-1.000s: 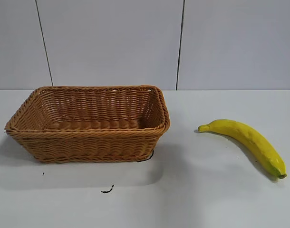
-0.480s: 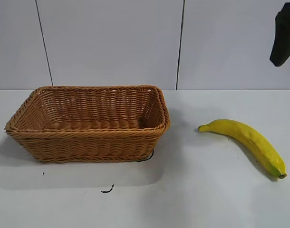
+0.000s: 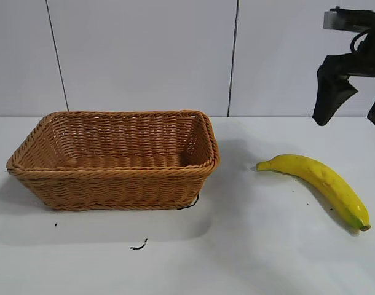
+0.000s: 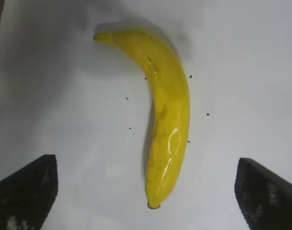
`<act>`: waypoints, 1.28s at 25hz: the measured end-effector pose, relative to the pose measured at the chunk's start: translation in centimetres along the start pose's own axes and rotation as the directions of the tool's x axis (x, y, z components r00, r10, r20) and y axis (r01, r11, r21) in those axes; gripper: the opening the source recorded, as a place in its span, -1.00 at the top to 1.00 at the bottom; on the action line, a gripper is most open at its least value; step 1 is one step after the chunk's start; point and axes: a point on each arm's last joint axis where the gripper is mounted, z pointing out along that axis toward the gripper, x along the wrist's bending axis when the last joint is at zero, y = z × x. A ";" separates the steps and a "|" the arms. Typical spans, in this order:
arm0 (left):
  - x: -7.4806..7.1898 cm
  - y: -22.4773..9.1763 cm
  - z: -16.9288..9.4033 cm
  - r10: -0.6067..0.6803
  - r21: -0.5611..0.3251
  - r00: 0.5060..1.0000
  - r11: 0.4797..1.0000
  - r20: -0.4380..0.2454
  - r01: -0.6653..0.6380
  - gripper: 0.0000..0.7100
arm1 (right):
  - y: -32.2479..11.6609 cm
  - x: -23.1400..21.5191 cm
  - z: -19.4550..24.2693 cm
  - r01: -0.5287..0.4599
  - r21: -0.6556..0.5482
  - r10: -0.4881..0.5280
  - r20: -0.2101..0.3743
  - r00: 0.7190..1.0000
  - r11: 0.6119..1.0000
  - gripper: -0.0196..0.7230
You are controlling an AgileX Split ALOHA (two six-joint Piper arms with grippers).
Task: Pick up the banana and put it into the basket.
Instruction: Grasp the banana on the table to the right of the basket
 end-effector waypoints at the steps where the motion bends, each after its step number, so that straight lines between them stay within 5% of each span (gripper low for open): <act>1: 0.0 0.0 0.0 0.000 0.000 1.000 1.000 0.000 0.000 -0.79 | 0.1 0.3 0.3 0.021 0.007 -0.021 0.020 1.000 1.000 -0.91; 5: 0.0 0.0 0.0 0.000 0.000 1.000 1.000 0.000 0.000 -0.79 | 0.4 0.7 0.8 0.017 -0.003 -0.017 0.074 0.997 1.000 -0.91; 15: 0.0 0.0 0.0 0.000 0.000 1.000 1.000 0.000 0.000 -0.79 | 0.8 -0.7 1.0 -0.019 -0.065 0.025 0.104 0.994 0.998 -0.91; 29: 0.0 0.0 0.0 0.000 0.000 1.000 1.000 0.000 0.000 -0.79 | 0.3 -1.2 8.3 -0.042 0.062 0.037 0.077 0.996 0.997 -0.91; 32: 0.0 0.0 0.0 0.000 0.000 1.000 1.000 0.000 0.000 -0.79 | 0.3 -1.2 8.3 -0.053 0.059 0.048 0.078 0.996 0.997 -0.70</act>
